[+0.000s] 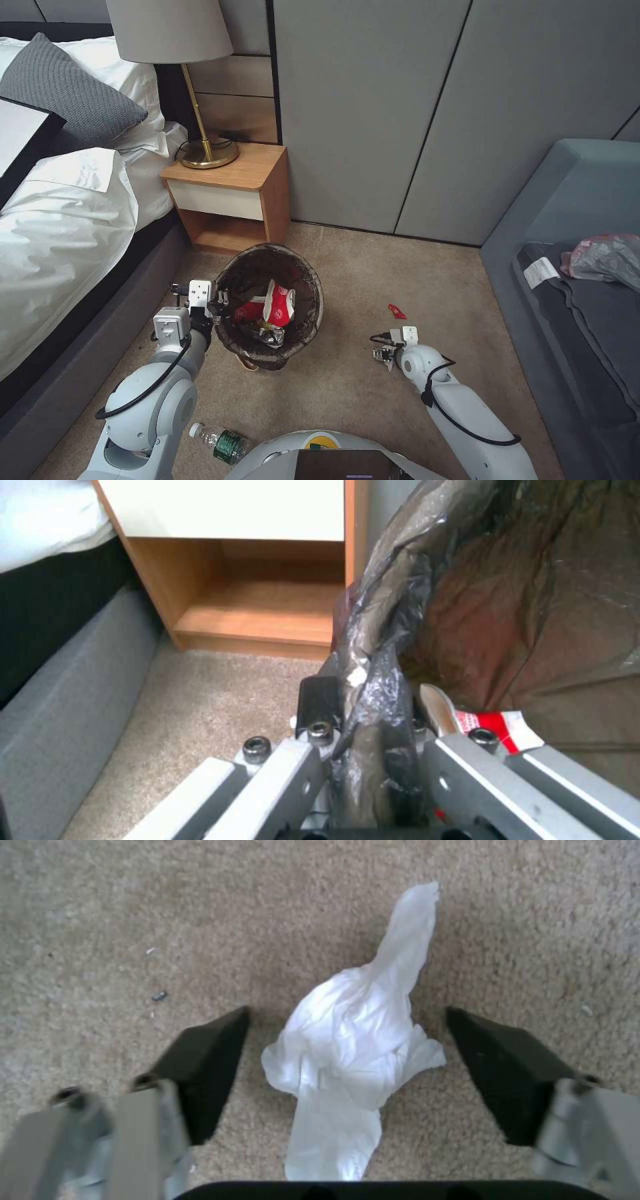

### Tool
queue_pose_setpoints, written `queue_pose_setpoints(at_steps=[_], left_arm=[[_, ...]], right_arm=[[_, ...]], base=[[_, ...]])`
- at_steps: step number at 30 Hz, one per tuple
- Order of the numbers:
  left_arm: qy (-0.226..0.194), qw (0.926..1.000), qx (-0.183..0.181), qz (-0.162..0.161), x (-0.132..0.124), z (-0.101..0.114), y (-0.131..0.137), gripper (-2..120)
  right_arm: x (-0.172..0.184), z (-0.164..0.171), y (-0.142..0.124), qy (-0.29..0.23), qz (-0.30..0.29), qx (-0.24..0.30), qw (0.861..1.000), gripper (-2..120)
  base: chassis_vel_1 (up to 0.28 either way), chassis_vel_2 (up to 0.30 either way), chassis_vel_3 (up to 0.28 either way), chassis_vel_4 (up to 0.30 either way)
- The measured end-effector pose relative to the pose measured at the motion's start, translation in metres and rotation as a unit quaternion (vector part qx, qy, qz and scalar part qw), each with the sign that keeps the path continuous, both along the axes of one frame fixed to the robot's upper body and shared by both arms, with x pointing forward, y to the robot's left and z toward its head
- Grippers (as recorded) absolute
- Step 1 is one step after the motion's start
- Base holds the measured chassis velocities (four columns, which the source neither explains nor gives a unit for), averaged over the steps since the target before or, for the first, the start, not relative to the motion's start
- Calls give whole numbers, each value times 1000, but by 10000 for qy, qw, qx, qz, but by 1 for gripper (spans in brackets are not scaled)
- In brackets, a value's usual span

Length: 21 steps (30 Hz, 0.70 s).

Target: Pick up the trash bin, then pick up the garbage from the floor and place it into the trash bin.

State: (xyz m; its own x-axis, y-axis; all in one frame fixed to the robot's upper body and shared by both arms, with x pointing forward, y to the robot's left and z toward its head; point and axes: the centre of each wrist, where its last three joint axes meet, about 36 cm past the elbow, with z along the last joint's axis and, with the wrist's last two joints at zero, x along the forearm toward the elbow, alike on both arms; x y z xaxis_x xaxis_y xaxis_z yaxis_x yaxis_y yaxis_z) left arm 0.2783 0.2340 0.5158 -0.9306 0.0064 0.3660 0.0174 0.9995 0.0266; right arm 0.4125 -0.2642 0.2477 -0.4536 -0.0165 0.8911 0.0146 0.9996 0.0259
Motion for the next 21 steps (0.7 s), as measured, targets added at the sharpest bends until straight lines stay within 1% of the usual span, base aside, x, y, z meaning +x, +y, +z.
queue_pose_setpoints(at_steps=[2,3,6,7,11,12,15,16,18,21], left_arm=[[-4,10000,-2,1,0,0,0,0],[-4,10000,-2,1,0,0,0,0],[-9,10000,-8,3,0,0,0,0],[-9,10000,-8,3,0,0,0,0],[-16,10000,-11,1,1,0,0,0],[-16,10000,-11,1,1,0,0,0],[-23,10000,-14,-4,2,0,0,0],[-23,10000,-14,-4,2,0,0,0],[-21,10000,-17,-8,2,0,-1,0],[-20,10000,-17,-8,2,0,-1,0]], right_arm=[[-1,1,1,-16,43,34,10000,59],[-1,1,1,-16,43,34,10000,59],[-4,2,1,-36,77,64,9999,44],[-4,2,1,-36,77,64,9999,44],[-6,2,2,-27,69,77,9999,25],[-6,2,2,-27,69,77,9999,25],[-6,2,2,-30,67,81,9999,12],[-6,2,2,-30,67,81,9999,12],[-6,4,2,-50,69,72,9999,0],[-5,7,0,-90,55,58,9999,0]], base=[[0,0,0,0],[0,0,0,0],[0,0,0,0],[0,0,0,0],[0,0,0,0],[0,0,0,0],[0,0,0,0],[0,0,0,0],[0,0,0,0],[0,0,0,0]])
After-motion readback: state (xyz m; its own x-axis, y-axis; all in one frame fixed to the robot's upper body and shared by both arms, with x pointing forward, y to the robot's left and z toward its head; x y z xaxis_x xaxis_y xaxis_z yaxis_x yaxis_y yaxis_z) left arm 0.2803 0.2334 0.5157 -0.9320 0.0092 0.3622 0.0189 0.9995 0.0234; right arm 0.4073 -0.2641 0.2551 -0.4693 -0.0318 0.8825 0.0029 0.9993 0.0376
